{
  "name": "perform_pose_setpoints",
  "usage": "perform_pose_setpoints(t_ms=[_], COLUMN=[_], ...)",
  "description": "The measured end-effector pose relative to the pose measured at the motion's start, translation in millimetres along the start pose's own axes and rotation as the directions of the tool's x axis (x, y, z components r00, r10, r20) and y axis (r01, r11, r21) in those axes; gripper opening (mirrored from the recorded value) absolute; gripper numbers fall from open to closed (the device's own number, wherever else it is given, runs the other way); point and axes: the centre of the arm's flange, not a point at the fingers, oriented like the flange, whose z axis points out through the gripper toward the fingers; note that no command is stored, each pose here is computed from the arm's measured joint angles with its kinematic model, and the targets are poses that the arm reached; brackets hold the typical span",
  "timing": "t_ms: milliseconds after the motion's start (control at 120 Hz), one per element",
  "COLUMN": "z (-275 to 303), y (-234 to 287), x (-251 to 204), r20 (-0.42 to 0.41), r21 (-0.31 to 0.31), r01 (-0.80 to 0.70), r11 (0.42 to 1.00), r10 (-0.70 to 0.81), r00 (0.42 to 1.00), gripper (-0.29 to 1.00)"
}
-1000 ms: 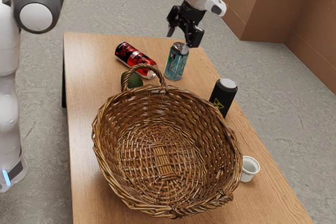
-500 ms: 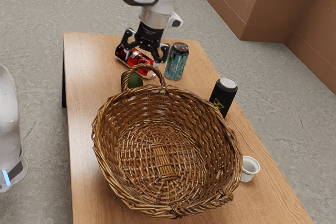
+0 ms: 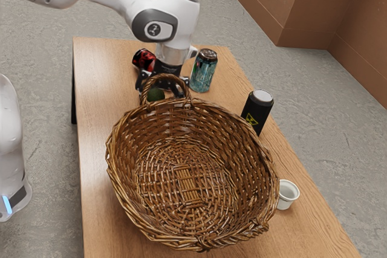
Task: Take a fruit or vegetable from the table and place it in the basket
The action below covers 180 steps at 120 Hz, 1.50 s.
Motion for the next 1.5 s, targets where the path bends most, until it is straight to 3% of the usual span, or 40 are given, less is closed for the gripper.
perform_pose_setpoints(t_ms=[175,917,1108,1208,1358,1500], z=[17.0,80.2,76.3,76.3,64.6,49.0], y=[3.7,24.6,23.2,22.3,18.6,14.4], x=[3.0,7.2,6.1,6.1,6.6,8.2], r20=[-0.025,0.011,0.021,0.026,0.032,0.036], r21=[-0.031,-0.021,-0.025,-0.018,-0.009,-0.005], r01=[0.067,0.239,0.262,0.274,0.287,0.299], r11=[0.997,0.971,0.965,0.962,0.958,0.954], r10=[-0.068,-0.239,-0.262,-0.273,-0.287,-0.299], r00=[0.997,0.971,0.965,0.962,0.957,0.954], gripper=[0.7,0.7,0.36,0.33,0.17,0.16])
